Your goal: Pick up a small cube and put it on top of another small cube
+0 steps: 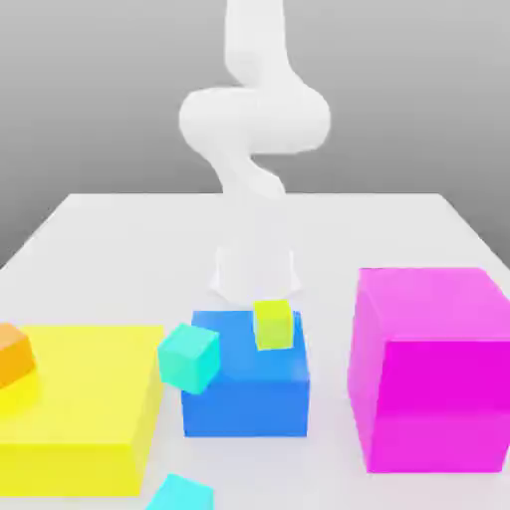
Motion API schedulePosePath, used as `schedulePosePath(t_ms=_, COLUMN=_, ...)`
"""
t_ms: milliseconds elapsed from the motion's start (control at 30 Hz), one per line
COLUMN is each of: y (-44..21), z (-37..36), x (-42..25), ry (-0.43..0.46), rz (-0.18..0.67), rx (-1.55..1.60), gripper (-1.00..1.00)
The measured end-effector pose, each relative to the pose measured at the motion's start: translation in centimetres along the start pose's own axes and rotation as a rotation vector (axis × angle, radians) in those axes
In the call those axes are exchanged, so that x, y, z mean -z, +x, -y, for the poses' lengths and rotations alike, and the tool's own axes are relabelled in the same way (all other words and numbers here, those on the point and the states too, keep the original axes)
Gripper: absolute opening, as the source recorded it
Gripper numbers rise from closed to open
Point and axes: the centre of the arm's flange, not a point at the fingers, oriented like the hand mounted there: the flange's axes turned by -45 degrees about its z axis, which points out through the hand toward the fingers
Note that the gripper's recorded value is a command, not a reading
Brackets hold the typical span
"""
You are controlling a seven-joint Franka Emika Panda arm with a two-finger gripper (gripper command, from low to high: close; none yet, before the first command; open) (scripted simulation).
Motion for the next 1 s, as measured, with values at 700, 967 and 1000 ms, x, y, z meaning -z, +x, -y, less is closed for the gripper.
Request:
schedulePosePath(t_ms=700, y=-8.6, z=-4.0, x=-31.6, ry=0.316, rz=0.394, rx=0.564, gripper=0.0)
schedulePosePath(t_ms=967, y=-15.6, z=-5.7, x=-39.9, ry=0.375, rz=0.526, rx=0.797, gripper=0.0)
schedulePosePath(t_ms=1000, y=-16.5, z=-6.0, x=-40.8, ry=0.381, rz=0.543, rx=0.828, gripper=0.0)
